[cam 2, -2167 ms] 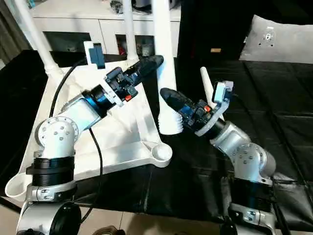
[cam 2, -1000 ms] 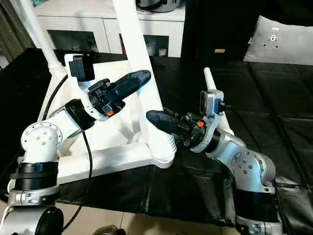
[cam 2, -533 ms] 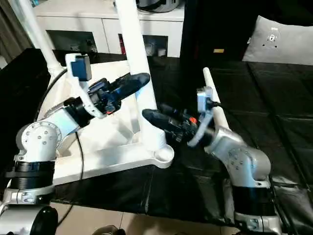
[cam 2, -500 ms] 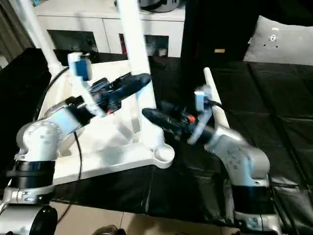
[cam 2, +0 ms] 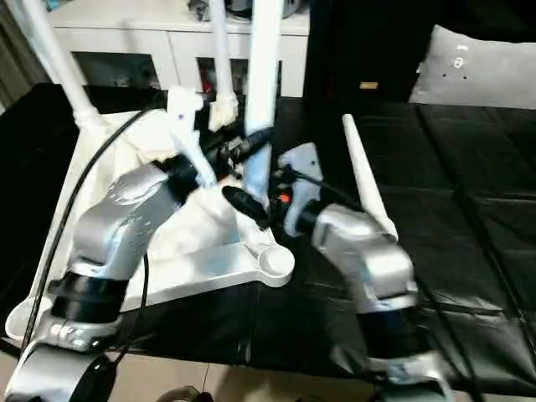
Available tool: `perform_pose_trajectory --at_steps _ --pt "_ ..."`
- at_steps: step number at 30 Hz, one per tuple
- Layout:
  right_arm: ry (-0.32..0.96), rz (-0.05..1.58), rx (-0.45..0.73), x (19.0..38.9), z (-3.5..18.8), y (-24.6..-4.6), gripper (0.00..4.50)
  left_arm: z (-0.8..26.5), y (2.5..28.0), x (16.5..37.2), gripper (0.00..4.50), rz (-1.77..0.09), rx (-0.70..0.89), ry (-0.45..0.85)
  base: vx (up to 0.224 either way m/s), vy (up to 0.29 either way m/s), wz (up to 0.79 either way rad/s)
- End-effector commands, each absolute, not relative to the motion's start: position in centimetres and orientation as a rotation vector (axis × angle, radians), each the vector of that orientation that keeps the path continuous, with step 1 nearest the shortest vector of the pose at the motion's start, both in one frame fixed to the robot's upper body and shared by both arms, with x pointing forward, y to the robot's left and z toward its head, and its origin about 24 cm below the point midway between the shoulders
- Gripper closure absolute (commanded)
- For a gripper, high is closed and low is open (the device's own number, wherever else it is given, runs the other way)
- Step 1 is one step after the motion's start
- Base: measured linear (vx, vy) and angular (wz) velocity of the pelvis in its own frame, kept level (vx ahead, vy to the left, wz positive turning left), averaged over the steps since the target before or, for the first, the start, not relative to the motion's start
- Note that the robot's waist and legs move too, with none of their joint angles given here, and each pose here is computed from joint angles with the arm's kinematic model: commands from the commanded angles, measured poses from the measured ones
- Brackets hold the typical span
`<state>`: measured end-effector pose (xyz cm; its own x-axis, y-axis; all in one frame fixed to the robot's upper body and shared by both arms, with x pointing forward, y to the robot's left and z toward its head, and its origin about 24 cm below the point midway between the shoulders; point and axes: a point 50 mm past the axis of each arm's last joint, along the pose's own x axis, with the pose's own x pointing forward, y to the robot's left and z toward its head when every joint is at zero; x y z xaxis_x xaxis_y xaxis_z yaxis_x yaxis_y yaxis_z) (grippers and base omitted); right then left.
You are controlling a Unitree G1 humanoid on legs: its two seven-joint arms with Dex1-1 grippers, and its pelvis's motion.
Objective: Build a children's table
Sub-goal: Pick table leg
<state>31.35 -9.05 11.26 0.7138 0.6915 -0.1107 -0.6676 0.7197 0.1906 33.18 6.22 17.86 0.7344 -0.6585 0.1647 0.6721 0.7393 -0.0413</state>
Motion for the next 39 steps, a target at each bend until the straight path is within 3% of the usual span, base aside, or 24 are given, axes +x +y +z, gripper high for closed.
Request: perform_pose_trajectory --at_steps 1,2,6,17,25,27,29,39 --pt "0.157 0.721 0.127 31.7 11.7 -9.2 0.89 18.3 6.0 33.3 2.66 -0.716 -0.082 -0.163 0.0 0.0 0.0" --pt "0.154 0.705 0.131 31.8 11.7 -9.0 1.17 18.2 5.9 33.3 2.66 -0.714 -0.069 -0.162 0.0 0.0 0.0" --pt "0.148 0.66 0.141 32.2 11.8 -8.7 1.34 18.0 5.6 33.2 2.66 -0.719 -0.053 -0.154 0.0 0.0 0.0" --pt "0.136 0.701 0.173 32.0 11.8 -8.3 2.52 17.9 5.9 33.4 2.66 -0.687 -0.029 -0.157 0.0 0.0 0.0" --pt "0.153 0.738 0.211 31.8 11.7 -8.1 2.61 17.8 6.4 33.6 2.66 -0.659 -0.035 -0.144 0.0 0.0 0.0" --pt "0.157 0.752 0.21 31.8 11.7 -8.2 2.61 17.8 6.4 33.6 2.1 -0.674 -0.039 -0.135 0.0 0.0 0.0" --pt "0.166 0.774 0.221 31.6 11.7 -8.3 2.61 17.7 6.6 33.5 1.96 -0.683 -0.043 -0.129 0.0 0.0 0.0" --pt "0.148 0.807 0.181 31.5 11.8 -9.2 2.61 17.7 7.7 33.4 1.96 -0.753 -0.119 -0.092 0.0 0.0 0.0"
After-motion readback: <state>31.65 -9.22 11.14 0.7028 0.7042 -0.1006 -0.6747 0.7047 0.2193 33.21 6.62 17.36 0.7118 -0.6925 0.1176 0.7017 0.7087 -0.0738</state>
